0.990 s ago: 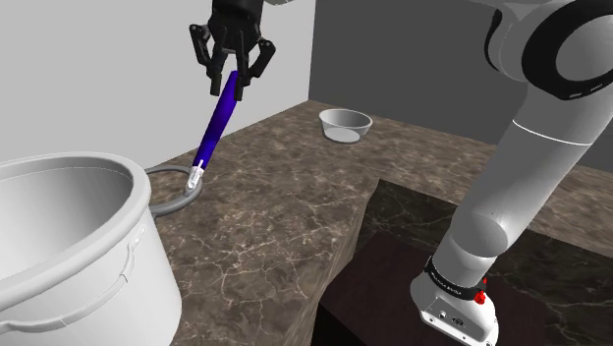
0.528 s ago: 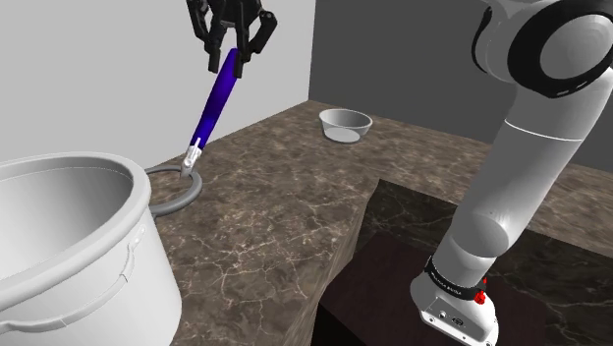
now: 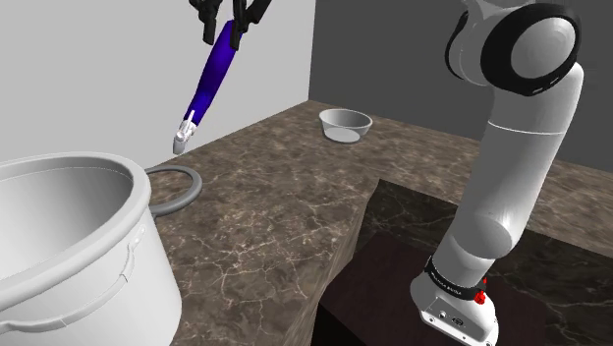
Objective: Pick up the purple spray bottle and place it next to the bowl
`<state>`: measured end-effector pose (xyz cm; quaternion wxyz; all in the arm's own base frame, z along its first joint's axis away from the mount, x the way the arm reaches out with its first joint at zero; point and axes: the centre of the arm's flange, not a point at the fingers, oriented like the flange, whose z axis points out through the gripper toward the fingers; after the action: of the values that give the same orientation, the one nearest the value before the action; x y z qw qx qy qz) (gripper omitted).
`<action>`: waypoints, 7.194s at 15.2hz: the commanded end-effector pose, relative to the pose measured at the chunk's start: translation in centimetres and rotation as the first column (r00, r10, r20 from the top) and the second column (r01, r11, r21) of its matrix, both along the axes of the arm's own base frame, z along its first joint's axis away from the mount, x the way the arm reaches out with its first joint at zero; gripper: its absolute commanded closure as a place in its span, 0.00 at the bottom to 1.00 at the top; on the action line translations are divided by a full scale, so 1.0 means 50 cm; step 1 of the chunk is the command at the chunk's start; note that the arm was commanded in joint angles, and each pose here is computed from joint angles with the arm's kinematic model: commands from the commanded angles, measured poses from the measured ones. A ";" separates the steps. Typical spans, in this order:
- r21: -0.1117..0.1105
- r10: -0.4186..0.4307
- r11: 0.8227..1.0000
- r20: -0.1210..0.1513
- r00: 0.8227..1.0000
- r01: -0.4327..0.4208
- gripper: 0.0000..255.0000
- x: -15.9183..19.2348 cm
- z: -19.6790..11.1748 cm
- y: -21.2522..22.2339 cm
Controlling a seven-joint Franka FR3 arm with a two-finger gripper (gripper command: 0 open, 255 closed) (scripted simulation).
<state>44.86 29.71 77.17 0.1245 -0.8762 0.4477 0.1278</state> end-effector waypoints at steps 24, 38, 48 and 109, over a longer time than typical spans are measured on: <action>0.000 -0.001 1.000 0.000 1.000 0.001 1.00 -0.059 -0.051 -0.486; 0.000 -0.001 1.000 0.000 1.000 0.001 1.00 -0.102 -0.133 -0.844; 0.000 -0.001 1.000 0.000 1.000 0.001 1.00 -0.132 -0.191 -1.100; 0.000 -0.001 1.000 0.000 1.000 0.001 0.00 -0.157 -0.452 -1.434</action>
<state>37.02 -42.00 54.50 0.1244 -0.8761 0.4481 0.1276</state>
